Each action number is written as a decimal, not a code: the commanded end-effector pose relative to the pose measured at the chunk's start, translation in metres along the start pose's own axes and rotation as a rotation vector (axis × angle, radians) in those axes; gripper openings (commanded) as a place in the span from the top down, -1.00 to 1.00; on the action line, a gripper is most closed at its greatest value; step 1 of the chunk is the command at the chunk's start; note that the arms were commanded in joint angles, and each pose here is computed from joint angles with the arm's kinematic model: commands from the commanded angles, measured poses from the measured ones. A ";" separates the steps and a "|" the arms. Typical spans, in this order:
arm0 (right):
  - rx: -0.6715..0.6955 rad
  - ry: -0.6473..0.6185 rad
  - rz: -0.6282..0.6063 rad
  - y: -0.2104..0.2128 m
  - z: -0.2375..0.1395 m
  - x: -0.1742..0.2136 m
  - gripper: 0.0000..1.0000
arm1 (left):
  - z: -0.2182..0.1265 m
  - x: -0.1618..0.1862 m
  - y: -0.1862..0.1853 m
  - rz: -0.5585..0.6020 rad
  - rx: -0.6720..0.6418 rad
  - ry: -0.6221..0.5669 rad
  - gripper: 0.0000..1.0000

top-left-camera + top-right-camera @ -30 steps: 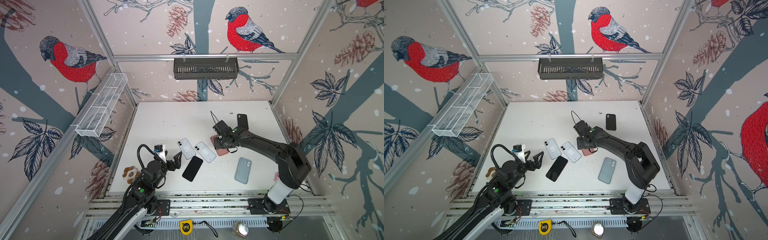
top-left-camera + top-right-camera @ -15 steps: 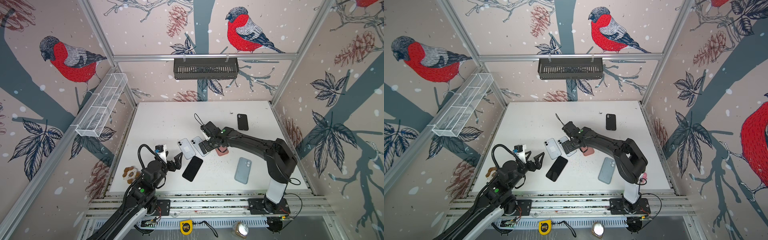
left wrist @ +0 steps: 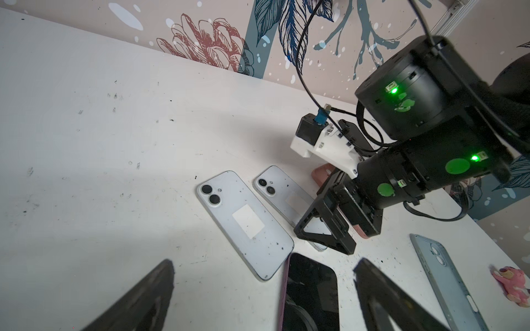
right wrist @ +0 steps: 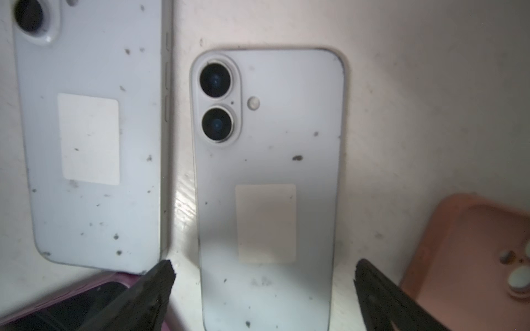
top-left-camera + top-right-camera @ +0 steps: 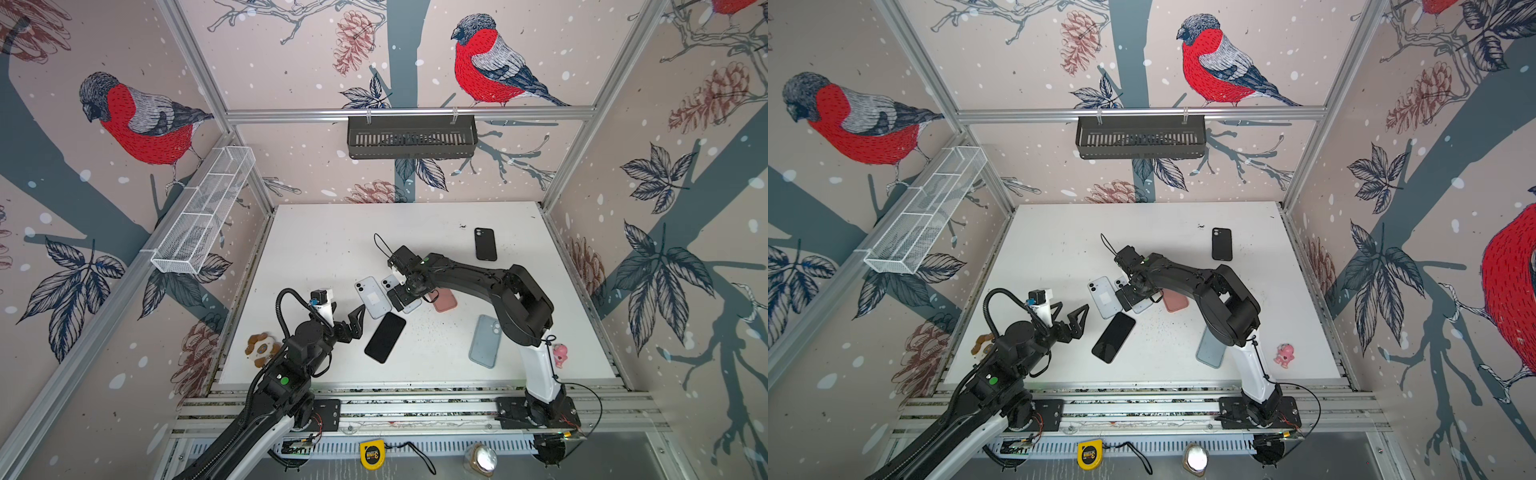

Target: Put the phone into the phone case

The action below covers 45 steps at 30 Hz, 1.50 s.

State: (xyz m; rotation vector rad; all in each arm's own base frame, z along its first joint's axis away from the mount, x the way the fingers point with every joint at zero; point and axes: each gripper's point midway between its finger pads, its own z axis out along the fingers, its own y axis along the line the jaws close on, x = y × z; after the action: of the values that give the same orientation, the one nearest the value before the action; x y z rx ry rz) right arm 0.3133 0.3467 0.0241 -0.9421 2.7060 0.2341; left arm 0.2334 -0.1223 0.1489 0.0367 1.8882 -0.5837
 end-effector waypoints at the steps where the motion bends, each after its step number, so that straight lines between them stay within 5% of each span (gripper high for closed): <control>1: 0.041 0.044 -0.004 -0.006 0.008 0.013 -1.00 | 0.000 -0.005 -0.002 -0.003 0.006 -0.019 -0.95; 9: 0.099 0.060 0.006 -0.012 0.012 0.022 -0.60 | 0.000 -0.005 -0.002 -0.002 0.006 -0.018 -0.95; 19: 0.104 -0.075 0.059 -0.019 -0.044 -0.004 -0.26 | -0.001 -0.004 -0.002 -0.002 0.008 -0.018 -0.95; 29: 0.156 -0.078 0.216 -0.089 -0.062 0.037 -0.24 | -0.002 -0.005 -0.003 -0.002 0.014 -0.023 -0.95; 45: 0.216 -0.033 0.225 -0.115 -0.046 0.061 -0.24 | -0.002 -0.006 -0.003 -0.002 0.017 -0.028 -0.95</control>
State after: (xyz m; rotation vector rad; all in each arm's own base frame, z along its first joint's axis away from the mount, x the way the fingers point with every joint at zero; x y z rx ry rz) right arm 0.3209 0.2114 0.0355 -0.5779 2.7806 0.0129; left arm 0.2326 -0.1221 0.1526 0.0357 1.8716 -0.5921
